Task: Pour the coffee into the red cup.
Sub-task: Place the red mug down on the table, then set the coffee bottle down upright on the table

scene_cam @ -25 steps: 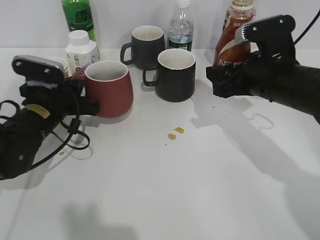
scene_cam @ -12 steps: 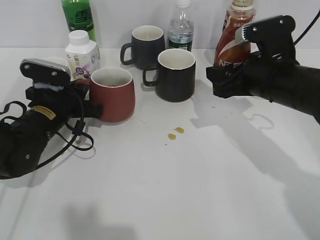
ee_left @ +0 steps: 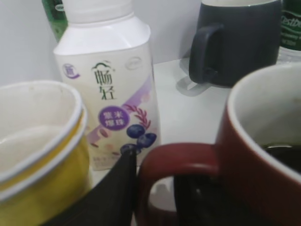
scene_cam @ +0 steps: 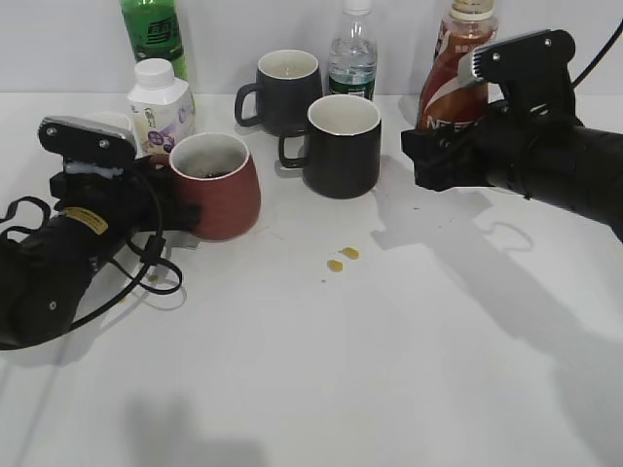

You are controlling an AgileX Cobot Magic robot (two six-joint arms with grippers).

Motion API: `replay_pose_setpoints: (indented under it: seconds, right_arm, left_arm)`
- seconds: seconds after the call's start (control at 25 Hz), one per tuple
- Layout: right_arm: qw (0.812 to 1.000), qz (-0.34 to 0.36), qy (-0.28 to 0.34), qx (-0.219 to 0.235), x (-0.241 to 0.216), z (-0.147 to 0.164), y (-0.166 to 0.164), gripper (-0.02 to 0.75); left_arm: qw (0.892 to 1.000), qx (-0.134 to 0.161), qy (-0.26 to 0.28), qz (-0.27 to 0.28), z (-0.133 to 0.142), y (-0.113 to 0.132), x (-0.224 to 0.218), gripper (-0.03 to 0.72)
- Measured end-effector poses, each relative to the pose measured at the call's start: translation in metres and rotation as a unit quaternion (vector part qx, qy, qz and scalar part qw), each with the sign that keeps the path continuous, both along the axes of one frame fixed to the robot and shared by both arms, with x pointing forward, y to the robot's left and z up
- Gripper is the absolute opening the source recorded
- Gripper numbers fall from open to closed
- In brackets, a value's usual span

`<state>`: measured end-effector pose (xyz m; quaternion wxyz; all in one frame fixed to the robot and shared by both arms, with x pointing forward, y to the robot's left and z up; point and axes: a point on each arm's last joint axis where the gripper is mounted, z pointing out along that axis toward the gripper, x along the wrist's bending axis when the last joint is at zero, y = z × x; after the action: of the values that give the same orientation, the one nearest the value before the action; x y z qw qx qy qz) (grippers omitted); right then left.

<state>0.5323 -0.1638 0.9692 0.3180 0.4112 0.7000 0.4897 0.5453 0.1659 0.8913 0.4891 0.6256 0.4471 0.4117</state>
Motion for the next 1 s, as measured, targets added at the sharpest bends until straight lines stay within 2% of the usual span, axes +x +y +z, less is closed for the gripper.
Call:
replay_pose_setpoints:
  seconds: [0.28,0.64,1.0]
  right_arm:
    - [1.0,-0.001,0.002,0.0,0.001,-0.002,0.0,0.513]
    - [0.999,-0.014,0.034,0.001,0.012,-0.05,0.004,0.513]
    - [0.999,-0.014,0.036,0.002,0.015,-0.067,0.005,0.513]
  left_arm:
    - [1.0,0.001,0.01,-0.013,0.002,-0.007,-0.008,0.244]
    - [0.999,0.003,0.045,-0.013,0.005,-0.006,-0.014,0.245]
    - [0.999,0.001,0.053,-0.014,0.017,0.002,-0.029,0.256]
